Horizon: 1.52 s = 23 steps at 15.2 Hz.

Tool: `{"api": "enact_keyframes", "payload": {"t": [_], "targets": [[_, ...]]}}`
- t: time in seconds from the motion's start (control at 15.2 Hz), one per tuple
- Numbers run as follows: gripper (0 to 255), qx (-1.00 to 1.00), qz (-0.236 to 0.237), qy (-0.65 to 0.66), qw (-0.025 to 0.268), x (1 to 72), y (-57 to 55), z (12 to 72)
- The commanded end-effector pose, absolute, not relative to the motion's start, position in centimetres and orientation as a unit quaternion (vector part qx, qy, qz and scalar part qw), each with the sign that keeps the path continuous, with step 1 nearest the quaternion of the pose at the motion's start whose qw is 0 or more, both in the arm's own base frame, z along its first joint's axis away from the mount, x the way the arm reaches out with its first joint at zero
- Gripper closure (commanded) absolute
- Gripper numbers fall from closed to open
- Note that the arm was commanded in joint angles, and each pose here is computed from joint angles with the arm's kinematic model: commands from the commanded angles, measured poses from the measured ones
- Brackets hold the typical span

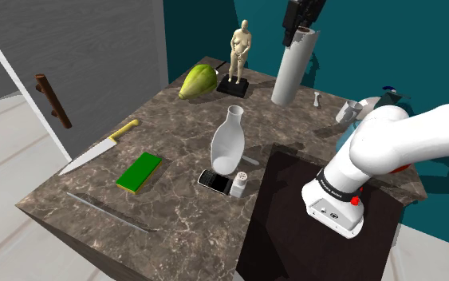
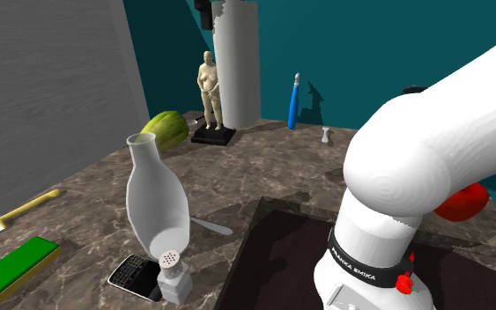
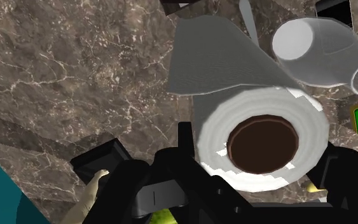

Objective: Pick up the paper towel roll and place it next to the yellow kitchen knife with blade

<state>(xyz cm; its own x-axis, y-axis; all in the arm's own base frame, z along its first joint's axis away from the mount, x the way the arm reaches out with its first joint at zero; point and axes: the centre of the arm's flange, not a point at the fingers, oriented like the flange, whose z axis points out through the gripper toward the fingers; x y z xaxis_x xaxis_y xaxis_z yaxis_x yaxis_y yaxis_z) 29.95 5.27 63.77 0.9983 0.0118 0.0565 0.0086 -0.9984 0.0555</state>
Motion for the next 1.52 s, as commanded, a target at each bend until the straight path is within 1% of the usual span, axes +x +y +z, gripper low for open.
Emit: {"api": "enact_keyframes", "payload": {"t": [0.0, 0.53, 1.45], "targets": [[255, 0.999, 0.028, 0.005, 0.028, 29.9, 5.3, 64.7], [255, 0.999, 0.028, 0.005, 0.028, 29.9, 5.3, 68.8], [255, 0.999, 0.028, 0.005, 0.028, 41.4, 19.8, 68.9]]}}
